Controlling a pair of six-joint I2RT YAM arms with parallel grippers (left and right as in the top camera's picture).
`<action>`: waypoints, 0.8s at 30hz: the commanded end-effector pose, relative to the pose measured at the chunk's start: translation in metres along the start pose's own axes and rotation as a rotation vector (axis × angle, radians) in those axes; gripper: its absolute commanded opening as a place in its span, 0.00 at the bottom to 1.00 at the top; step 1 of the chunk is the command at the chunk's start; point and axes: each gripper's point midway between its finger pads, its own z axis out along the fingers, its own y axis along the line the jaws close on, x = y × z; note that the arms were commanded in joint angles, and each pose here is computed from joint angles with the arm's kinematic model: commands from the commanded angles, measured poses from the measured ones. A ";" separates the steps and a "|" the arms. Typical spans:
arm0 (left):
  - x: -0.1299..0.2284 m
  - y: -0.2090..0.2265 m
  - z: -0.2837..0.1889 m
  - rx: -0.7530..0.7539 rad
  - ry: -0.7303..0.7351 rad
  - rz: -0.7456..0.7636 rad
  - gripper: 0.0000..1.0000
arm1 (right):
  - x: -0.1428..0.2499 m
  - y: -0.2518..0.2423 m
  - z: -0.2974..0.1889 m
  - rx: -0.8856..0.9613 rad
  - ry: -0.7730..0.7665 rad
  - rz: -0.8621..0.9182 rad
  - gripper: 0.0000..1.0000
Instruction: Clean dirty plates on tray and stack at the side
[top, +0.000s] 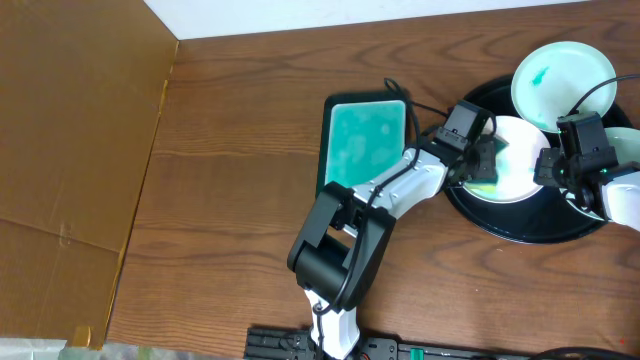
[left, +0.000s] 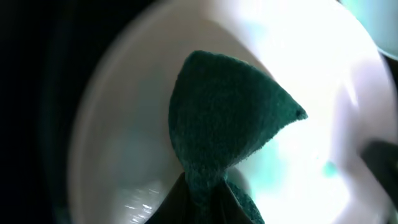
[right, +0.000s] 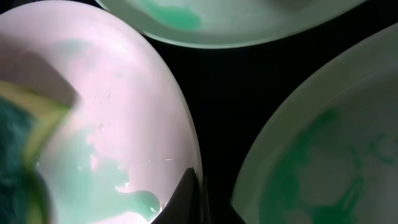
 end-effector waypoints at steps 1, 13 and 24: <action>-0.029 0.053 -0.007 -0.286 -0.165 -0.003 0.07 | 0.010 -0.018 0.007 0.072 0.025 -0.006 0.01; -0.078 -0.001 -0.077 -0.052 -0.343 -0.023 0.07 | 0.006 -0.007 0.006 0.034 0.007 -0.046 0.01; -0.109 0.087 -0.213 -0.311 -0.561 -0.146 0.07 | -0.023 0.052 -0.040 -0.066 -0.164 -0.349 0.01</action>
